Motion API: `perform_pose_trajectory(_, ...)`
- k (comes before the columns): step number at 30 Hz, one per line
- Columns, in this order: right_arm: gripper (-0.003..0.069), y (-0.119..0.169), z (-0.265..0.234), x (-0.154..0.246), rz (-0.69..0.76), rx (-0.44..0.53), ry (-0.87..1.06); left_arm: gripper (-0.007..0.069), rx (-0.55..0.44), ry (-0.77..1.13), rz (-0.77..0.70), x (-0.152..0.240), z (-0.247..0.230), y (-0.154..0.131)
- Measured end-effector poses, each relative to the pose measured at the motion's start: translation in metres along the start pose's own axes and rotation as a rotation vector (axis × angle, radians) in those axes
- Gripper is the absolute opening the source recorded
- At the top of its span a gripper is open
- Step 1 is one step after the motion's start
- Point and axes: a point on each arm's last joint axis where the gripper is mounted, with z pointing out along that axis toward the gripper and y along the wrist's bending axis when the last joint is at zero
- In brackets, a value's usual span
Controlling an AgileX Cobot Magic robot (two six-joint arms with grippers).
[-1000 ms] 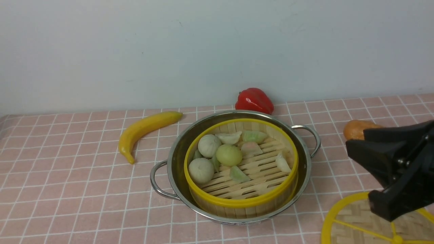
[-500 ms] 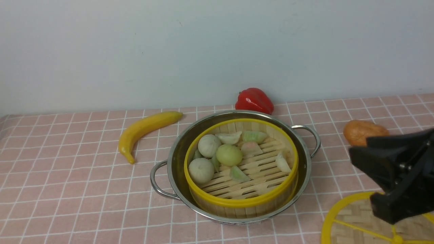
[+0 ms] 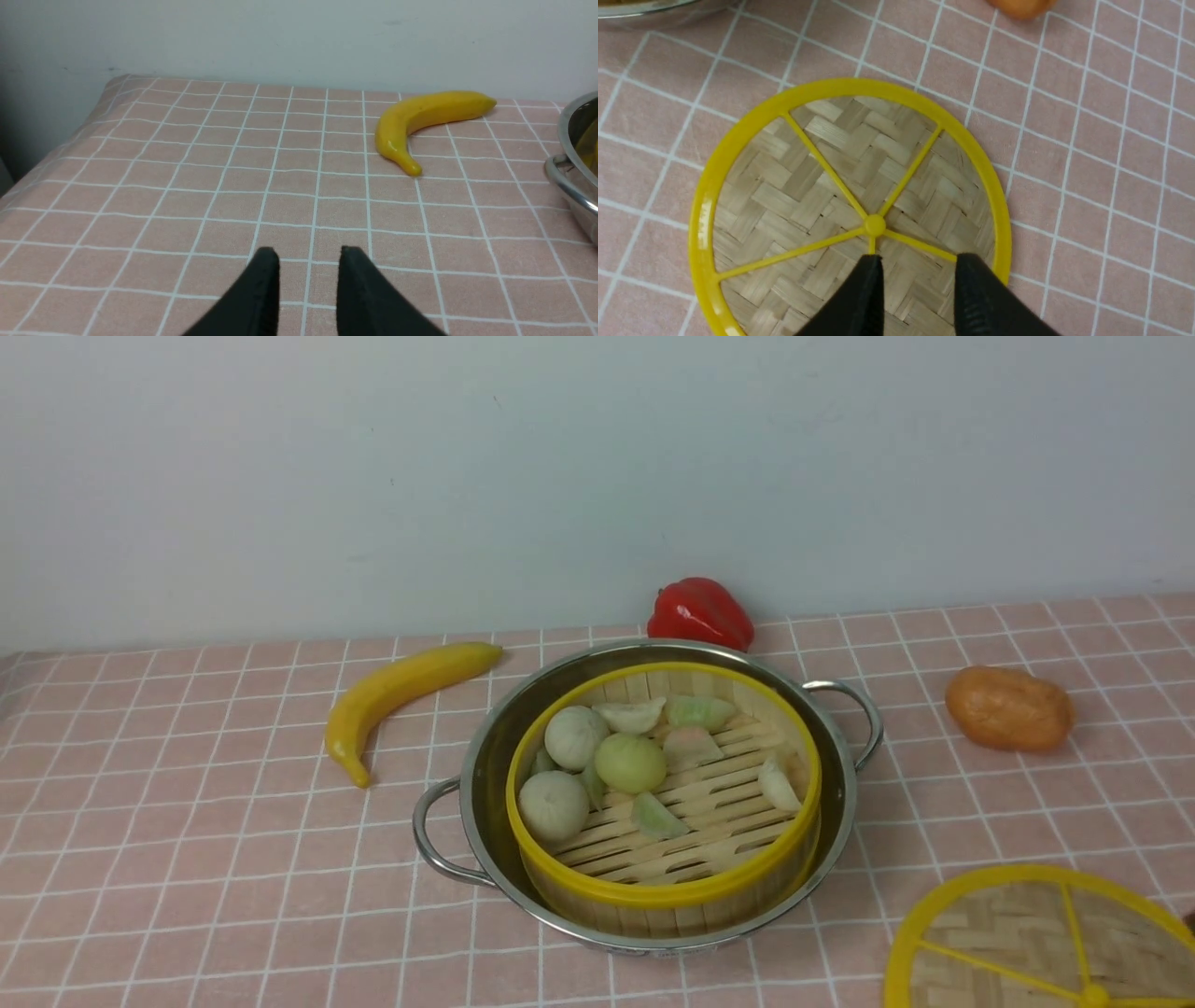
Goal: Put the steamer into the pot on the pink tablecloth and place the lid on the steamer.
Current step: 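Move the gripper down to the bamboo steamer lid and grasp its center knob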
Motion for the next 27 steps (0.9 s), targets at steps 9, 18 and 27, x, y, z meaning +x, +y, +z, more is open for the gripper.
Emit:
perform_pose_trajectory(9,0.024,0.017,0.048,-0.009,0.067,0.007,0.189,0.0191,0.0,0.0,0.001,0.0,0.0,0.0)
perform_pose_trajectory(18,0.024,0.005,0.075,-0.019,0.291,-0.138,0.228,0.0201,0.0,0.0,0.001,0.0,0.0,0.0)
perform_pose_trajectory(27,0.024,-0.008,0.101,-0.015,0.3,-0.145,0.34,0.0213,0.0,0.0,0.001,0.0,0.0,0.0)
